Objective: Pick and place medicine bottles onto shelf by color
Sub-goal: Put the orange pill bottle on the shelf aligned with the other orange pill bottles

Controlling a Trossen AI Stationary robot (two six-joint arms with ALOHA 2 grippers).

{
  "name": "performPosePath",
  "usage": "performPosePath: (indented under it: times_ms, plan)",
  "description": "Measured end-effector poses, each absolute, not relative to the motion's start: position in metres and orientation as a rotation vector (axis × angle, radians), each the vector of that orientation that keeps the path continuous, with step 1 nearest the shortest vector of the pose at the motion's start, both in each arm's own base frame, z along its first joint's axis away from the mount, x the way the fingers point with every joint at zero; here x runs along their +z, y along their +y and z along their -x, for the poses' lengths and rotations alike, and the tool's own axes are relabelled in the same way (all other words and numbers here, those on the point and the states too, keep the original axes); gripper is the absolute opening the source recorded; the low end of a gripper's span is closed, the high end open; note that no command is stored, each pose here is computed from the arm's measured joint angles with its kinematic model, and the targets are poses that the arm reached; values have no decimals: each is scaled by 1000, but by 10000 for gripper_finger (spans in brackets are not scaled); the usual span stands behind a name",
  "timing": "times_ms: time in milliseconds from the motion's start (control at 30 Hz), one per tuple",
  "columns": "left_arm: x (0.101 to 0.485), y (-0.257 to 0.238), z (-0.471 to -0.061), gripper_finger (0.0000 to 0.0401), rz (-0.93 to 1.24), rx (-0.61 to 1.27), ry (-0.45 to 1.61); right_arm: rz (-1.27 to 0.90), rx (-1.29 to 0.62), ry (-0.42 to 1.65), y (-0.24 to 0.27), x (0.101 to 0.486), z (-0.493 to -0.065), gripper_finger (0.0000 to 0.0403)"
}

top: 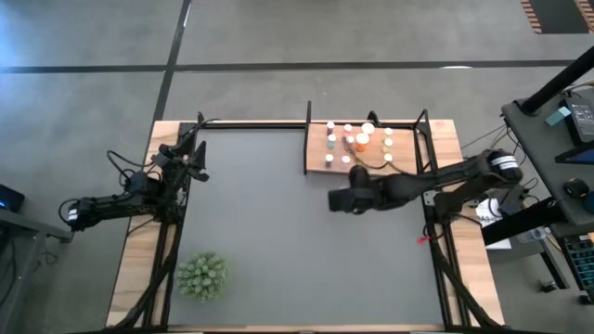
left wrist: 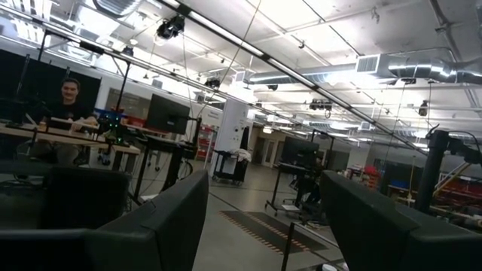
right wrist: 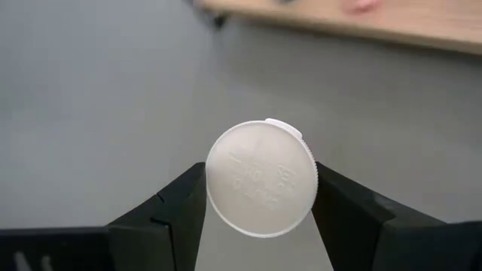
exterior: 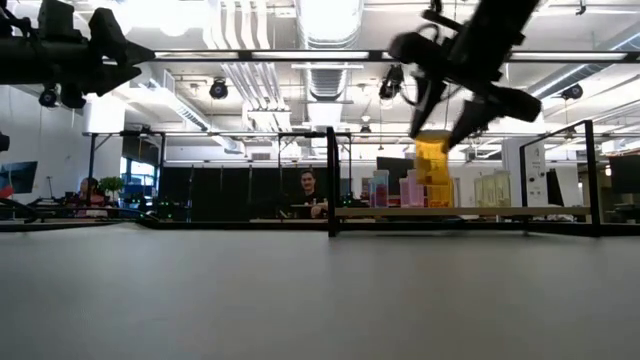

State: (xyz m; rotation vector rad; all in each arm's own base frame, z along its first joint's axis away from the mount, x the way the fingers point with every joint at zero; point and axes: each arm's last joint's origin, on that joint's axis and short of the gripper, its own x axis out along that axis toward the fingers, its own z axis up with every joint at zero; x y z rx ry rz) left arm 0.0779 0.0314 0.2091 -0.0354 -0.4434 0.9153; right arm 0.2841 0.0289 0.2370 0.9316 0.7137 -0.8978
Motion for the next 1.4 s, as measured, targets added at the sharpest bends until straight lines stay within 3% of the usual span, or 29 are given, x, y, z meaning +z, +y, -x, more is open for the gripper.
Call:
performPosePath:
  times_ms: [367, 667, 1400]
  plan:
    - [209, 31, -78, 240, 35, 915, -443, -1039, -1089, 535, -2, 227, -233, 201]
    - [209, 31, -78, 240, 35, 915, -442, -1012, -1148, 542, -18, 222, -231, 201]
    - [209, 31, -78, 240, 35, 915, -442, -1191, -1361, 377, -63, 223, -224, 201]
